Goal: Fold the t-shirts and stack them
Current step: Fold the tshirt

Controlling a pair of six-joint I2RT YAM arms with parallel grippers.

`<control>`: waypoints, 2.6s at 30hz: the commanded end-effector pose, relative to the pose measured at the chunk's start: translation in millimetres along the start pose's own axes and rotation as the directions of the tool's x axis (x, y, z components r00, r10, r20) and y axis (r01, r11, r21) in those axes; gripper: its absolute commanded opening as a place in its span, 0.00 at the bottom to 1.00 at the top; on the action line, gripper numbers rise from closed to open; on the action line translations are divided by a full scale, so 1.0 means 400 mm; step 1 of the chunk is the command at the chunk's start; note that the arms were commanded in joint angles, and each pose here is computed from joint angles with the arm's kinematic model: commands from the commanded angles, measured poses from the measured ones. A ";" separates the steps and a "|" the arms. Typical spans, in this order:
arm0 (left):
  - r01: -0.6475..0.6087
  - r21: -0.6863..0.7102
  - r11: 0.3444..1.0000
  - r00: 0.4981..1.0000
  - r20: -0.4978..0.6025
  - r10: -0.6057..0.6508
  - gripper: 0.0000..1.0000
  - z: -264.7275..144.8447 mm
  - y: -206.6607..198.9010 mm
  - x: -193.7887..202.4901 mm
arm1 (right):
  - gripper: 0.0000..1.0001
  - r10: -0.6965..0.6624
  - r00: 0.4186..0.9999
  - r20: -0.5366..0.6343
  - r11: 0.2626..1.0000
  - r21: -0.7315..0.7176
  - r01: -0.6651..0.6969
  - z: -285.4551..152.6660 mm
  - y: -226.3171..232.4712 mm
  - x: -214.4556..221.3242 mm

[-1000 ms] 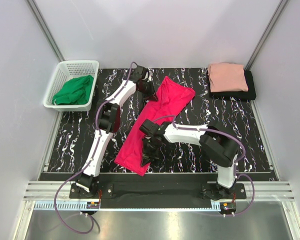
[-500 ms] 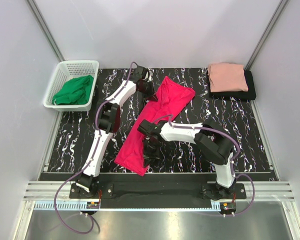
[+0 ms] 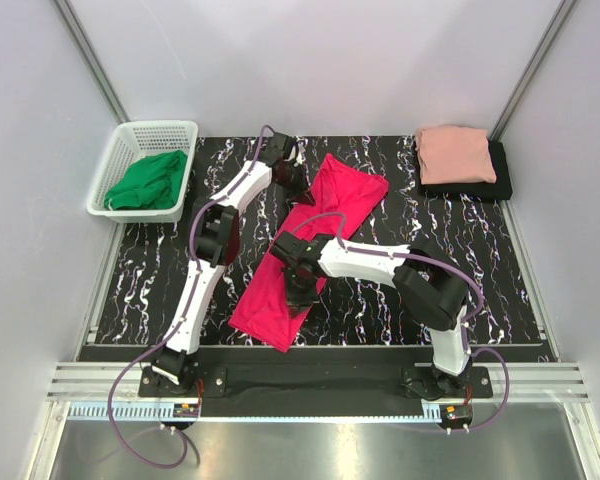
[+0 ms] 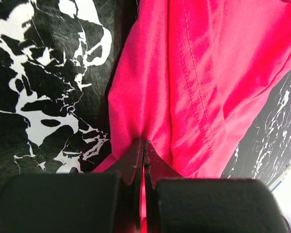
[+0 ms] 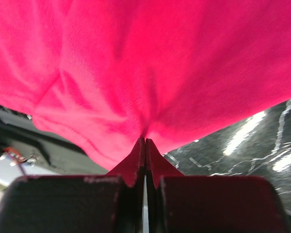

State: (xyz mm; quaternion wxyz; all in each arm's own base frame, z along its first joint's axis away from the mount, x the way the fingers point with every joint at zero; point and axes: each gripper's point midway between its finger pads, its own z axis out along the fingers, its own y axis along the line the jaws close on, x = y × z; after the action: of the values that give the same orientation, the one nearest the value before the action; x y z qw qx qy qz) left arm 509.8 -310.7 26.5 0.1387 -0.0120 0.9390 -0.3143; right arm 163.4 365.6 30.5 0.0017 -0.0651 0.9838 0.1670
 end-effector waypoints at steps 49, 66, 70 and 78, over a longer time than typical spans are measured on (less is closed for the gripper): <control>0.029 -0.042 0.999 0.998 -0.048 -0.031 0.00 0.017 0.040 0.032 | 0.00 -0.112 0.993 -0.040 0.991 0.070 0.114 0.095 -0.047 -0.001; 0.049 -0.116 0.992 0.998 -0.018 -0.052 0.00 -0.013 0.090 0.006 | 0.00 0.066 0.993 -0.102 0.970 0.238 -0.041 0.049 -0.215 0.048; 0.049 -0.130 0.990 0.998 -0.020 -0.052 0.00 -0.011 0.098 0.009 | 0.00 0.106 0.991 -0.081 0.963 0.257 -0.082 0.014 -0.254 0.021; 0.072 -0.166 0.984 0.997 -0.020 -0.076 0.00 -0.008 0.124 0.014 | 0.00 0.153 0.983 -0.098 0.955 0.269 -0.121 -0.003 -0.293 0.030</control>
State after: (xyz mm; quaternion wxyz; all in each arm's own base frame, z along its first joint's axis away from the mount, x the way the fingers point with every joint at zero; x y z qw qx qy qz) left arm 505.8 -299.3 24.4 0.1188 -0.0339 0.9441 -0.3055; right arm 175.5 293.0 9.9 -0.0586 -0.0002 0.9921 0.1110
